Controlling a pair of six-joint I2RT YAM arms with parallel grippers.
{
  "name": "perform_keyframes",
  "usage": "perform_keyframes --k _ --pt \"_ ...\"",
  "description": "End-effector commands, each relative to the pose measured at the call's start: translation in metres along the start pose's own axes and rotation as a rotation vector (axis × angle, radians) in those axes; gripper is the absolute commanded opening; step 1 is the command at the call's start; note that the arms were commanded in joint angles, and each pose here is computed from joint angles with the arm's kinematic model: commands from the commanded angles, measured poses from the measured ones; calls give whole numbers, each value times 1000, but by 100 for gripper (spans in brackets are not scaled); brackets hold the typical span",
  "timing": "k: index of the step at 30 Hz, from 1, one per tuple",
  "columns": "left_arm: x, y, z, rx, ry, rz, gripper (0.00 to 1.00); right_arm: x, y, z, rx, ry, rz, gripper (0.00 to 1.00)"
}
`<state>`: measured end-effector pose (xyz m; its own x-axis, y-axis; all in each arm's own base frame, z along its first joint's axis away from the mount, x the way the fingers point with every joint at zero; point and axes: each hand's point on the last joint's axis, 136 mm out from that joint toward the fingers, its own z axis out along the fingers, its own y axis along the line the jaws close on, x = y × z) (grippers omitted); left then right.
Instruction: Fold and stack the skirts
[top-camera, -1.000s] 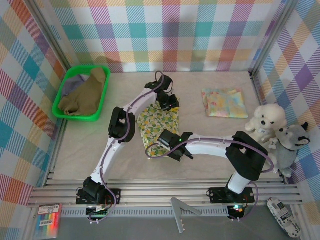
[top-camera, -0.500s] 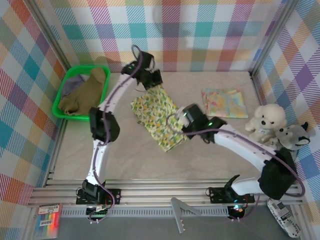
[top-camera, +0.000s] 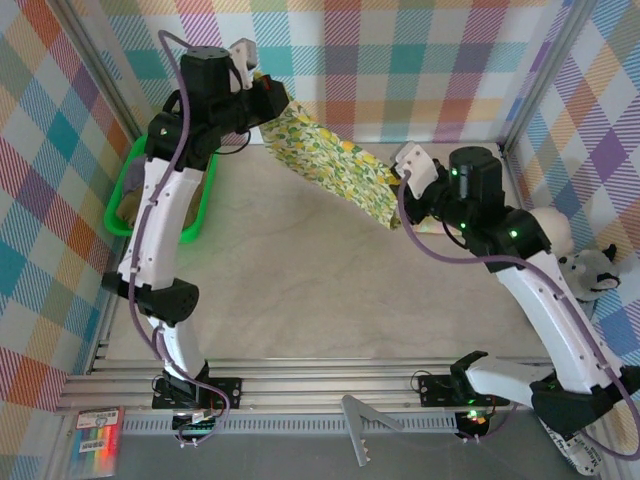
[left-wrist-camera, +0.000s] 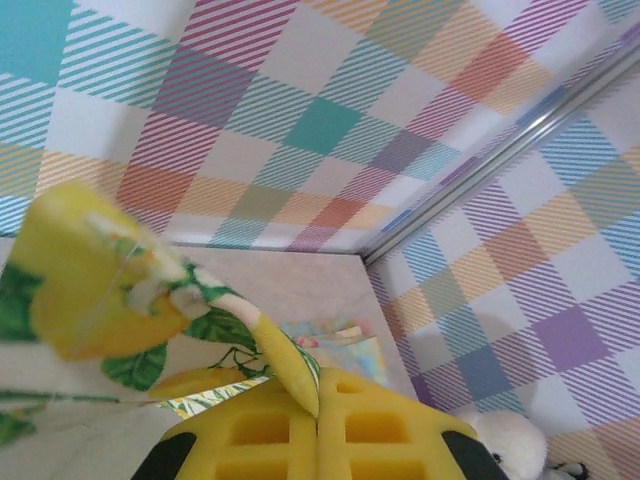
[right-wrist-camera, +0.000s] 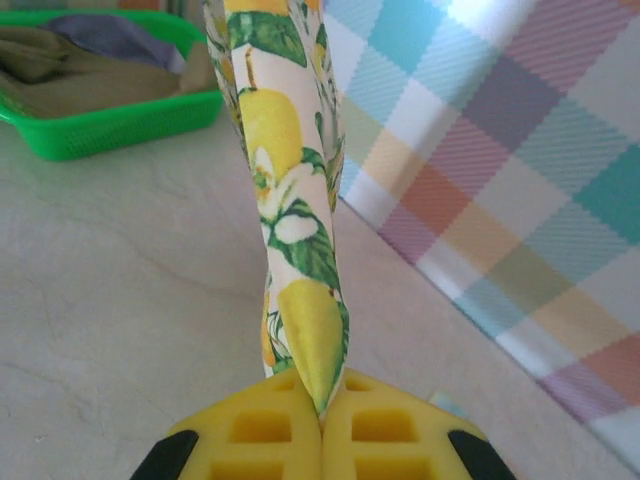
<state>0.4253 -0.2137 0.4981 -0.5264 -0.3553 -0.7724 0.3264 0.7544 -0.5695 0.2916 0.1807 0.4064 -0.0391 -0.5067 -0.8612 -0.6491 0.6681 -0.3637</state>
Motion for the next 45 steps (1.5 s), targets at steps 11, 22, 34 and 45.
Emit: perform_keyframes --k 11,22,34,45 --pt "-52 88 39 -174 -166 -93 0 0 -114 69 69 -85 48 0" --pt "-130 64 27 17 -399 43 0 -30 -173 119 69 -72 18 0" --pt "84 173 36 -302 78 -90 0 109 -39 154 -66 288 -276 0" --pt "270 280 -89 -760 209 -411 100 227 147 121 -332 563 -67 99"
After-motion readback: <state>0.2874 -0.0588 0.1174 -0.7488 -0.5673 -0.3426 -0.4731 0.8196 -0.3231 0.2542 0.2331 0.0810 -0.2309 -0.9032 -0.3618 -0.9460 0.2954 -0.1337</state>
